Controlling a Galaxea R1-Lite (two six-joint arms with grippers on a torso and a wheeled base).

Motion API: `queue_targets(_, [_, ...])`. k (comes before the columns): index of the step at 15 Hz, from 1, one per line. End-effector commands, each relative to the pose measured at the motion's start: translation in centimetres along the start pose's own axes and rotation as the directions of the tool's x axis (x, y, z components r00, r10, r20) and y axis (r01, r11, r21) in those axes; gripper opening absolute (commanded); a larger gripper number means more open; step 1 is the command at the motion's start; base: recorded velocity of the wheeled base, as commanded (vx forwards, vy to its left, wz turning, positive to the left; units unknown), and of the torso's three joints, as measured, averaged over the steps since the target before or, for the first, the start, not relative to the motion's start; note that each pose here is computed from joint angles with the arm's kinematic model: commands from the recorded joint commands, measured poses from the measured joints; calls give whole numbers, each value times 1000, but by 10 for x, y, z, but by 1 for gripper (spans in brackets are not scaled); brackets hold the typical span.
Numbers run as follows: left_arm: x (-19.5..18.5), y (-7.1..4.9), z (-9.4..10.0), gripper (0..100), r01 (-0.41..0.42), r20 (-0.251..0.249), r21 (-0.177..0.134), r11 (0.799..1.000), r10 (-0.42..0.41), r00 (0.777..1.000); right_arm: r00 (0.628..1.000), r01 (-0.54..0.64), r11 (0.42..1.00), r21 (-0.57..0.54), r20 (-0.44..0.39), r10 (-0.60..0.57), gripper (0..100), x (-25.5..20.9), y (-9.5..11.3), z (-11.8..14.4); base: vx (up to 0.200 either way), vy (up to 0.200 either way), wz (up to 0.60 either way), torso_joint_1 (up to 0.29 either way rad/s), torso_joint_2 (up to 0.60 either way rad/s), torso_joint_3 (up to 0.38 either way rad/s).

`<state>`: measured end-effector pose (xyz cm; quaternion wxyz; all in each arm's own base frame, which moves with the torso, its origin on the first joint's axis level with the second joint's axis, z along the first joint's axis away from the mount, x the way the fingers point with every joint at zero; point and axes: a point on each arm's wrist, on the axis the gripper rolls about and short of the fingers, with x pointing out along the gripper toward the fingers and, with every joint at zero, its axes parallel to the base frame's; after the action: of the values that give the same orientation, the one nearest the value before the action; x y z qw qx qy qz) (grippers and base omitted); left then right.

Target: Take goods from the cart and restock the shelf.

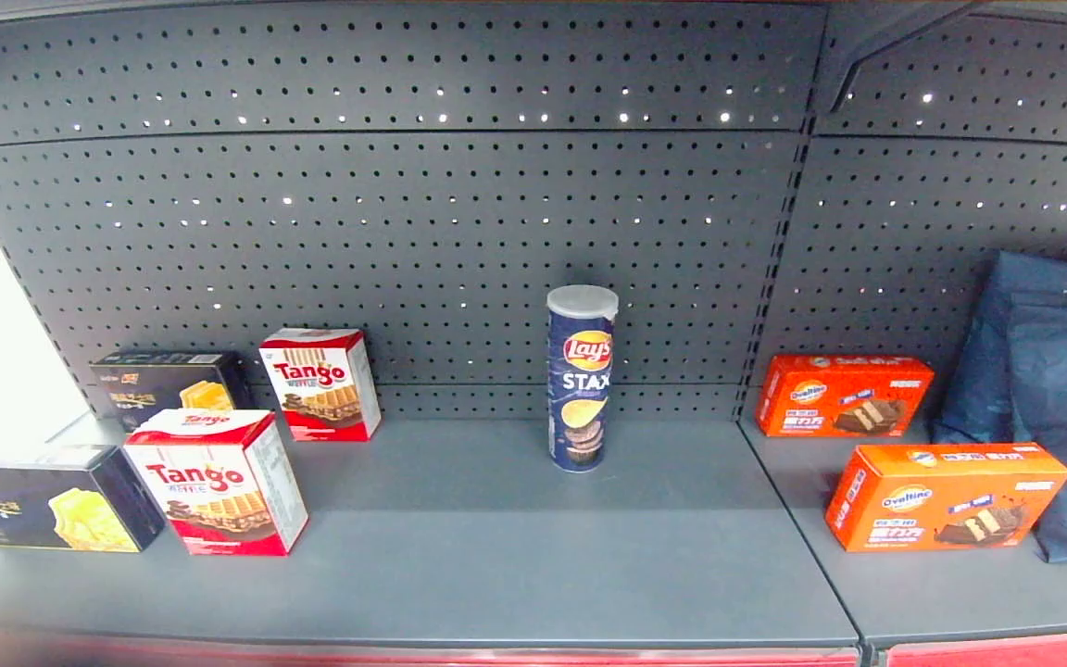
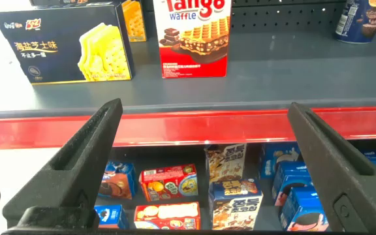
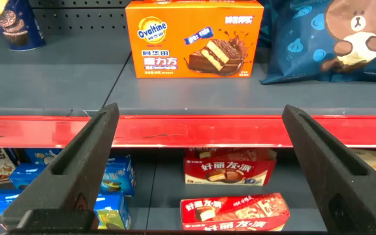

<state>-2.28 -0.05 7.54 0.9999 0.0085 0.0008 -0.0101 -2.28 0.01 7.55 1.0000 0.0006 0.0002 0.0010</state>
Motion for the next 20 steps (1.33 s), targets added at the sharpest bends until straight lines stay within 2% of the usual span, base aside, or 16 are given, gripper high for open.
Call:
queue_targets(1, [0,0,0,100,0,2,0,1000,0,1000,1000,0,1000,0,0,0,100,0,0,0,0,0,0,0,0,0])
queue_targets(12, [0,0,0,100,1,0,0,1000,-1,1000,1000,0,1000,-1,0,0,100,0,0,0,0,0,0,0,0,0])
queue_targets(20, [0,0,0,100,1,2,0,1000,-1,1000,1000,3,1000,-1,0,-3,100,0,0,0,0,0,600,3,2,1])
